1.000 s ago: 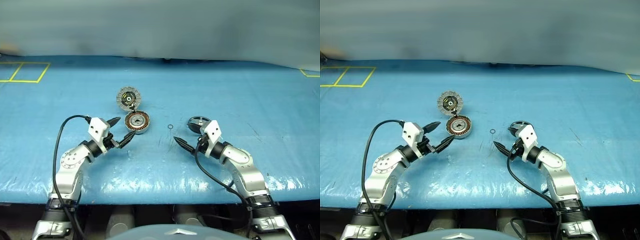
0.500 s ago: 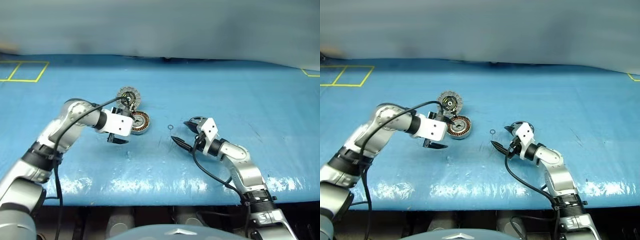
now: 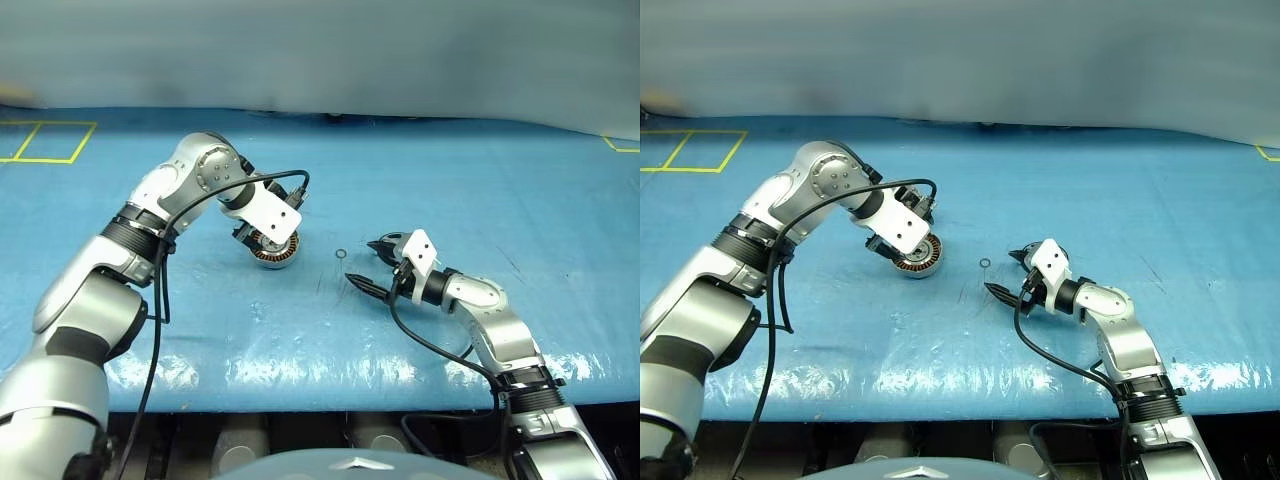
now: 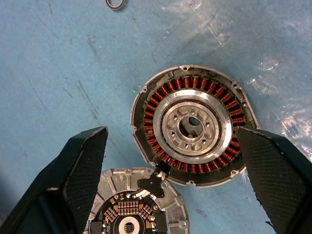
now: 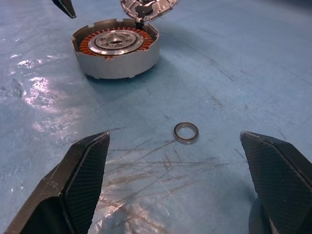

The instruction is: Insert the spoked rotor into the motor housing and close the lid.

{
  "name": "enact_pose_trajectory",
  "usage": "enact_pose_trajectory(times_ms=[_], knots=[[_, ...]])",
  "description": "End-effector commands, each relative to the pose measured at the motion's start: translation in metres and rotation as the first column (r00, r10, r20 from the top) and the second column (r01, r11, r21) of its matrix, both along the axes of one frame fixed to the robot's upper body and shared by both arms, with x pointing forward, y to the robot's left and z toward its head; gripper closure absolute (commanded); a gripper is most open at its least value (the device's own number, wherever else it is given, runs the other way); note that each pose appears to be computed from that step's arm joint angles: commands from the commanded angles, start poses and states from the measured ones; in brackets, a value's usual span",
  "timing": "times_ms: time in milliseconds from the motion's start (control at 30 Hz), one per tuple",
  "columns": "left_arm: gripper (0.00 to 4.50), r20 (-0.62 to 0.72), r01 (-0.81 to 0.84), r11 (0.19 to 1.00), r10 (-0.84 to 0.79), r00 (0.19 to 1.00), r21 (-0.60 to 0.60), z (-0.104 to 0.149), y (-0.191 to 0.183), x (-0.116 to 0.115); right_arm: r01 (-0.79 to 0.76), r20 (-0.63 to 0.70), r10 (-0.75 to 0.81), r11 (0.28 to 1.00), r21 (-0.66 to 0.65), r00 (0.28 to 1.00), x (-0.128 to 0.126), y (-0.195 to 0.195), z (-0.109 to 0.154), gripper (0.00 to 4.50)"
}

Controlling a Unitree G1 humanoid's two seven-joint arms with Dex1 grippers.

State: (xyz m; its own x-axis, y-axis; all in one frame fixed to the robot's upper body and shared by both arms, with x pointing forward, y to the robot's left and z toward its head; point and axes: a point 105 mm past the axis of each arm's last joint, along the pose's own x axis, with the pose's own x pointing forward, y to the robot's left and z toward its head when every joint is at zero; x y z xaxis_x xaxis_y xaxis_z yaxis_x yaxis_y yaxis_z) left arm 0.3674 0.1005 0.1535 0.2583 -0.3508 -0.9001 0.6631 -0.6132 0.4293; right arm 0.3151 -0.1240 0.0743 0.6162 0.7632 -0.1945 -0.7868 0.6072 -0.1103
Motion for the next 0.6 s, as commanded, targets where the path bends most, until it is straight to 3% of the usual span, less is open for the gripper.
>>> enact_pose_trajectory(times_ms=[33,367,600], knots=[[0.0,-0.022,0.023,0.999,-0.022,1.0,0.038,0.009,0.001,0.002,0.012,0.067,-0.016,0.998,0.056,0.998,-0.005,0.008,0.012,0.01],[0.0,-0.132,-0.013,0.999,0.017,0.991,0.029,0.006,0.003,0.003,0.076,0.064,-0.083,0.991,0.114,0.994,-0.013,0.016,0.001,0.01],[0.0,-0.116,-0.024,0.991,0.039,0.992,0.131,0.005,0.018,0.005,0.1,0.081,-0.111,0.987,0.124,0.991,-0.01,0.013,0.002,0.01]])
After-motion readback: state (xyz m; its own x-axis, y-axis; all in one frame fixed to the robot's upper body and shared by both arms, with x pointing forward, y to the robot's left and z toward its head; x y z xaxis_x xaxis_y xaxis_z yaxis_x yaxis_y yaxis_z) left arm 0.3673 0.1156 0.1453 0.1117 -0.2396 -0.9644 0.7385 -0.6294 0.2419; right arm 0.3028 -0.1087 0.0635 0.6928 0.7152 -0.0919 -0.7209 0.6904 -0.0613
